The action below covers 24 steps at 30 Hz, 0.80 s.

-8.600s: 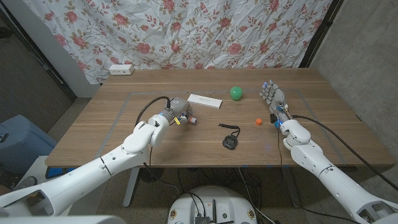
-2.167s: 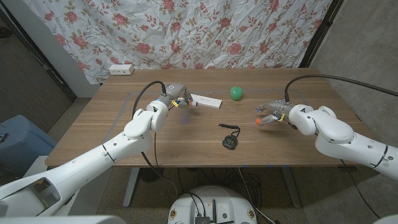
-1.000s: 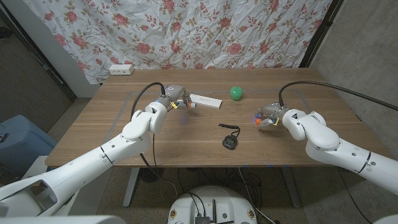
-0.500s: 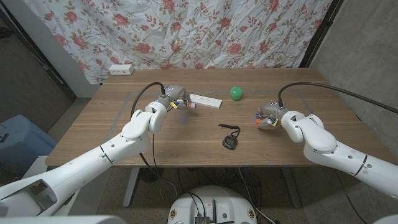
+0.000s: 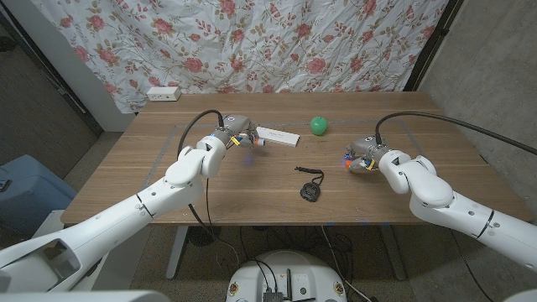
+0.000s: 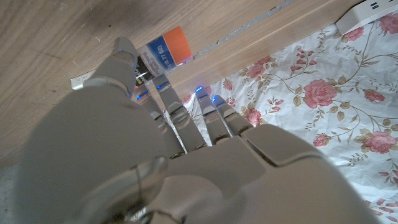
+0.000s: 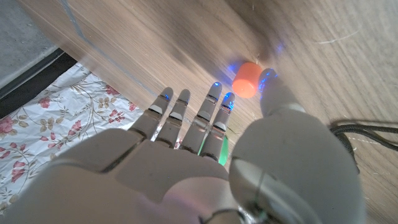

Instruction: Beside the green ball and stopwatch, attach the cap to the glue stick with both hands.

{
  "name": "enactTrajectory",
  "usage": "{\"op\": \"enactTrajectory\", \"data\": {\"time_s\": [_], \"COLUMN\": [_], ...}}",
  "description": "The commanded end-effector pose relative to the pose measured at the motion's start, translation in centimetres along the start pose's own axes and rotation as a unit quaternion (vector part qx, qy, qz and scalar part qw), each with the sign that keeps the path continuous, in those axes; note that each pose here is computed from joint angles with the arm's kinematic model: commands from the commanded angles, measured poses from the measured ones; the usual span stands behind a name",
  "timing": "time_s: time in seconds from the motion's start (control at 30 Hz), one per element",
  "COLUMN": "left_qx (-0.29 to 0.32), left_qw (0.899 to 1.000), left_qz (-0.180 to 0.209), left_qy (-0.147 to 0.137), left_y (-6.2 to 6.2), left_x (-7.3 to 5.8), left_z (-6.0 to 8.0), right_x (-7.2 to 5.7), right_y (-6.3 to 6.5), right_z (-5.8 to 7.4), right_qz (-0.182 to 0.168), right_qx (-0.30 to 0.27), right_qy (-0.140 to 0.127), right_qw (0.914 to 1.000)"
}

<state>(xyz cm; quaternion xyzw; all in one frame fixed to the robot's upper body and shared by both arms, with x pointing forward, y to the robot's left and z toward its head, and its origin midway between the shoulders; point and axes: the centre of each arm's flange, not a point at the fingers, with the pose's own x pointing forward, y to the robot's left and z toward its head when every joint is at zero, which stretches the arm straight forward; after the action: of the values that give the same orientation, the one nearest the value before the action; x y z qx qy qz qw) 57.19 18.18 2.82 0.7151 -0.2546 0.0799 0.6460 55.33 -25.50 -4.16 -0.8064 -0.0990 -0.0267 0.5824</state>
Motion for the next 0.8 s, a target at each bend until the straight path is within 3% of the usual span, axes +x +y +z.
{"op": "enactTrajectory", "data": {"time_s": [0.03,0.27,0.8], "left_qx": [0.001,0.004,0.005], "left_qw": [1.0,1.0,1.0], "left_qz": [-0.001,-0.004,-0.005], "left_qy": [-0.001,-0.002,-0.001], "left_y": [0.04,0.01,0.0], "left_x": [0.41,0.67,1.05], "left_z": [-0.12,-0.1,-0.25], "right_x": [0.28,0.43,0.64], "right_y": [0.62,0.61,0.88], "right_z": [0.13,0.07,0.07], "right_qz": [-0.018,-0.038,-0.045], "right_qx": [-0.008,0.0,0.004], "right_qy": [-0.002,0.0,0.004], "right_qw": [0.9998,0.9993,0.999]}}
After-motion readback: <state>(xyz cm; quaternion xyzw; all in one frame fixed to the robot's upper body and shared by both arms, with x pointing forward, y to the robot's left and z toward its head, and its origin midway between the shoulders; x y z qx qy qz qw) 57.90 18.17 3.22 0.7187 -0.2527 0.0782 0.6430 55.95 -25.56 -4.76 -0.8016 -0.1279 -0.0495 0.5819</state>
